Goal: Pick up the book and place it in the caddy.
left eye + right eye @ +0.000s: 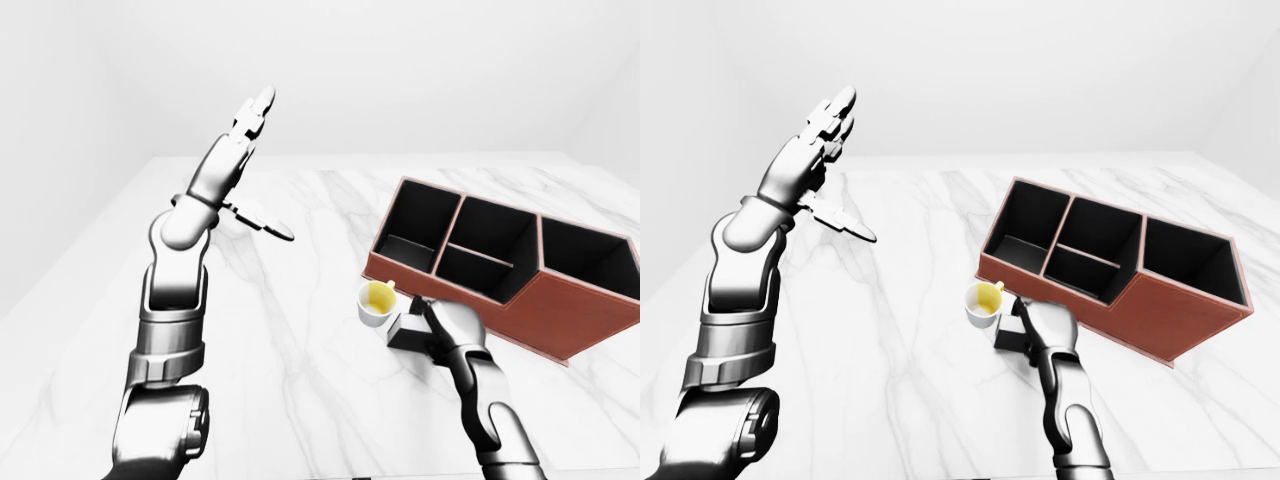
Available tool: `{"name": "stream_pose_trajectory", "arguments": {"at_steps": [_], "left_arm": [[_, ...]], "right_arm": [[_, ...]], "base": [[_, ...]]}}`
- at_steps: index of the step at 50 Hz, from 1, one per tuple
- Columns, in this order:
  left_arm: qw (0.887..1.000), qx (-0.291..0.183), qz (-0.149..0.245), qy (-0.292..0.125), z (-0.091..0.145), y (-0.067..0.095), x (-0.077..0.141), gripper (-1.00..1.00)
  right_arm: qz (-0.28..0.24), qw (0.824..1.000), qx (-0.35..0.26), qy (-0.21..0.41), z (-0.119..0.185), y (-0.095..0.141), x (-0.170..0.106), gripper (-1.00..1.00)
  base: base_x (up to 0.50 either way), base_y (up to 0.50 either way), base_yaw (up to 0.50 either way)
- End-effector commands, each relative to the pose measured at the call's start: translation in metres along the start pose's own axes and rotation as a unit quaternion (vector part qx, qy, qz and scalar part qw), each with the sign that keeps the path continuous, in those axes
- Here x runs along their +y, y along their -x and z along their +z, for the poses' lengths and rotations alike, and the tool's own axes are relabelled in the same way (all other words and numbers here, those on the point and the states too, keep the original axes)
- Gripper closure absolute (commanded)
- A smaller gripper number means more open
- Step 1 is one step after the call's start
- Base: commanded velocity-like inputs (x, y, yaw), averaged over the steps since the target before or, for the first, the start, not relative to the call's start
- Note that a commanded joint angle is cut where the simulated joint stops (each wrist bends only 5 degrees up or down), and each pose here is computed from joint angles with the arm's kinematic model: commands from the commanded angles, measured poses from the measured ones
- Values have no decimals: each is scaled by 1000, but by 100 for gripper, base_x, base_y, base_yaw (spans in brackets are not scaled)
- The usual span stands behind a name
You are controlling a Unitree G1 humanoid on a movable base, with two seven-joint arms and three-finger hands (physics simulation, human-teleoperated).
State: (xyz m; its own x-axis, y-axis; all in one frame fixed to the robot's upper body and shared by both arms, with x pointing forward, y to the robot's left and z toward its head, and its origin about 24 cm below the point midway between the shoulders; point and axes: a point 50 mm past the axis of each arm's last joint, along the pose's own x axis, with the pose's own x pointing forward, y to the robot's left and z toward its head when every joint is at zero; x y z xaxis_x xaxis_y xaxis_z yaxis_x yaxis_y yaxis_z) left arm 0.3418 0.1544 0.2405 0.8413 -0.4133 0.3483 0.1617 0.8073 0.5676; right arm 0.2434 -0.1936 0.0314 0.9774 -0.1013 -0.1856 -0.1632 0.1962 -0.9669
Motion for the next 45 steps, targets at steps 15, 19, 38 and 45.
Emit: {"name": "stream_pose_trajectory", "arguments": {"at_steps": [15,19,38,45], "left_arm": [[1000,6,1,3,-3,0,-1,-100],[1000,5,2,3,-3,0,0,-100],[1000,20,7,11,-10,-2,3,-100],[1000,24,11,14,-12,-1,6,-100]], "right_arm": [[33,999,18,-12,-12,5,3,100],[25,999,17,-13,-12,6,-11,100],[-23,999,17,28,0,35,-87,100],[-46,998,27,40,3,45,-107,100]], "base": [[0,0,0],[0,0,0],[0,0,0],[0,0,0]]}}
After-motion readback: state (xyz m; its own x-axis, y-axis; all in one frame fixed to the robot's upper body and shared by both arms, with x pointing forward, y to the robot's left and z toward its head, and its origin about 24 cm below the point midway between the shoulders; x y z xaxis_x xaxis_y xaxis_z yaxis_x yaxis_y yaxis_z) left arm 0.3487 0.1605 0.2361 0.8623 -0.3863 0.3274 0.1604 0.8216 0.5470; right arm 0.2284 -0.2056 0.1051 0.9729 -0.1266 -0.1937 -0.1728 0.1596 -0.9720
